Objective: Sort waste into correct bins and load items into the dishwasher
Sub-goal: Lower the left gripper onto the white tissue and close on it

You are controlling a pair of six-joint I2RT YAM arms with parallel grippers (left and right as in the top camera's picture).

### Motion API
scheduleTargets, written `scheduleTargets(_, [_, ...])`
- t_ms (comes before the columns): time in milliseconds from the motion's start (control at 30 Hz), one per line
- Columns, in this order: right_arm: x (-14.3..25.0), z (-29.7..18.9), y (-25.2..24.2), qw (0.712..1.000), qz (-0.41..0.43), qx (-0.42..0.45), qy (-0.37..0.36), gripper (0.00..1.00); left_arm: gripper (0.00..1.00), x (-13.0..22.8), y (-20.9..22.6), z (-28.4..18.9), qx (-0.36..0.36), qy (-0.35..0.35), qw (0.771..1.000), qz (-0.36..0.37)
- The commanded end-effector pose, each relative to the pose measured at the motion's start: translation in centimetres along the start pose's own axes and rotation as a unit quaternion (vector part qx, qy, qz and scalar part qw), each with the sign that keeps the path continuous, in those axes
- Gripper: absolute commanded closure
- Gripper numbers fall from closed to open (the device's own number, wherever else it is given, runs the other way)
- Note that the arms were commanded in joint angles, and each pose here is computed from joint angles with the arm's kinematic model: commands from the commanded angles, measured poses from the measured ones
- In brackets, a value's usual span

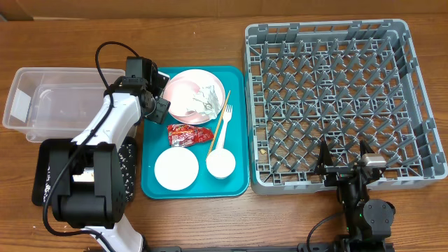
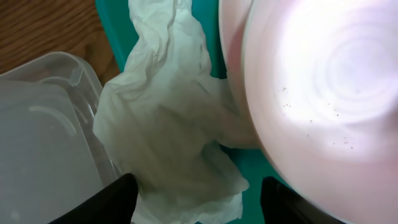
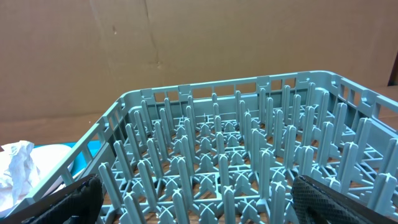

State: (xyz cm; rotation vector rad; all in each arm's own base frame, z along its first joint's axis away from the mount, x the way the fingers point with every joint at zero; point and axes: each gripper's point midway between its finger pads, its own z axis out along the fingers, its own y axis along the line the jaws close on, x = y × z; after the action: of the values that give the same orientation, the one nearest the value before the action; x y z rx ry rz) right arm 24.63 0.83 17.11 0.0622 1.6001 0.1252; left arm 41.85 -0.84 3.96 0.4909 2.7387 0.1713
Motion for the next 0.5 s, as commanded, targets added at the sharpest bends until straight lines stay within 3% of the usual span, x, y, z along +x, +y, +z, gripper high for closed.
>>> scheduleTargets(0, [0.1,0.0,-0.1,1.0,-0.002,0.003,-0.003,0.0,0.35,-0.3,-0.4,0.2,0.011,-0.004,1.0,0.007])
scheduleTargets(367, [0.2,0.0,-0.1,1.0,-0.002,0.003,-0.003,0.0,0.38,0.1,-0.6,1.3,0.012,0.005,1.0,0.007])
scheduleTargets(467, [0.1,0.0,-0.1,1.0,-0.002,0.003,-0.003,0.0,0.49,0.1,-0.6,1.3,0.012,0.005,1.0,0.007])
